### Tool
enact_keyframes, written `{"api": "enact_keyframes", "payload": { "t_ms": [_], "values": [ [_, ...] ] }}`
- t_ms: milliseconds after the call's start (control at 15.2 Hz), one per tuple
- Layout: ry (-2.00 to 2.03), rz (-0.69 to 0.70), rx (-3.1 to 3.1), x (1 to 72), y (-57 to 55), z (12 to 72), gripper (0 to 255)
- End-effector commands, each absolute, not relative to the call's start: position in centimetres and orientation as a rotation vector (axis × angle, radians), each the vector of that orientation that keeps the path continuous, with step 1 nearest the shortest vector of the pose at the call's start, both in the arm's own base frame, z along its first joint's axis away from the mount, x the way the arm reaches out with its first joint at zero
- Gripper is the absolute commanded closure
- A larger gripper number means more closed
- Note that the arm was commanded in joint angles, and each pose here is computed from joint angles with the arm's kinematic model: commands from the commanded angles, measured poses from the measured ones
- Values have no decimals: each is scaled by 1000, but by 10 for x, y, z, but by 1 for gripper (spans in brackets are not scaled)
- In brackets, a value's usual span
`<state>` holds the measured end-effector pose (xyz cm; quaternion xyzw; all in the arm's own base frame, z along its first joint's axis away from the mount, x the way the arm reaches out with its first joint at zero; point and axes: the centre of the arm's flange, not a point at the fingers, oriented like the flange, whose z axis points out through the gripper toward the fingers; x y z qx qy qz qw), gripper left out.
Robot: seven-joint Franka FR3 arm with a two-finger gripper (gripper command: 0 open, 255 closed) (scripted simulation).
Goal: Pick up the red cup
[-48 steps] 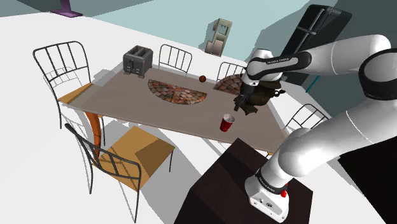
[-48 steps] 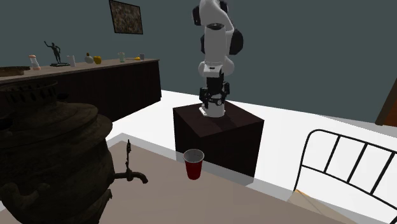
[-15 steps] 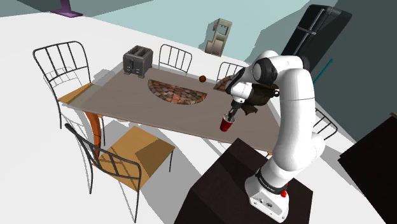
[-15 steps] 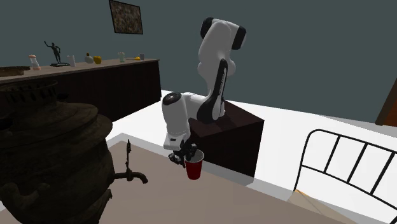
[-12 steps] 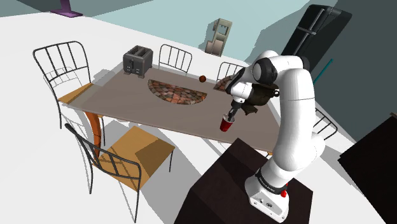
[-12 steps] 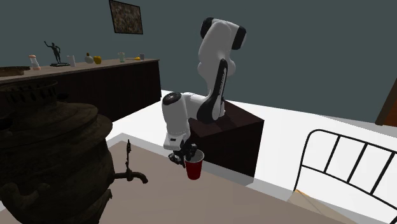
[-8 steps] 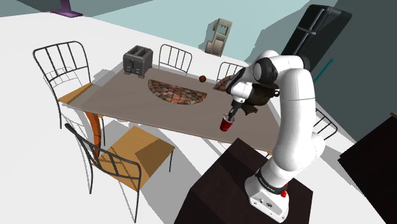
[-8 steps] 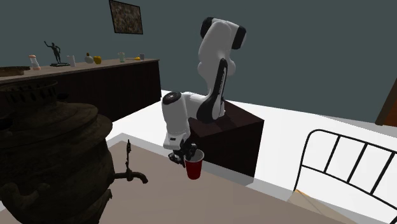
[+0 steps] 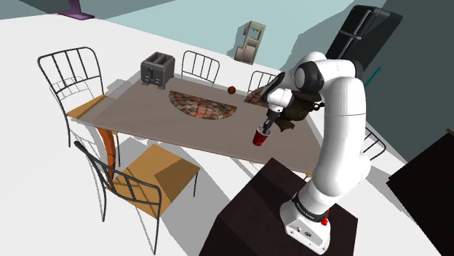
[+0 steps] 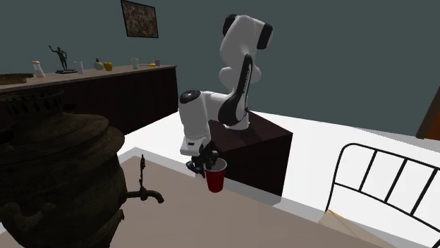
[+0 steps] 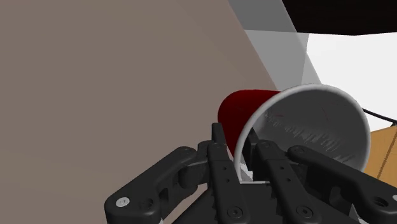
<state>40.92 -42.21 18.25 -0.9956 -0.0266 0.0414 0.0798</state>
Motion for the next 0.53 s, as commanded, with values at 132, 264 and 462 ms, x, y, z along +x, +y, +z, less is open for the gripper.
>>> {"api": "enact_keyframes", "payload": {
  "t_ms": [132, 264, 462],
  "values": [
    [-80, 124, -2978, 408, -422, 204, 255],
    [-80, 124, -2978, 408, -422, 214, 255],
    [-80, 124, -2978, 408, -422, 220, 255]
  ]
}}
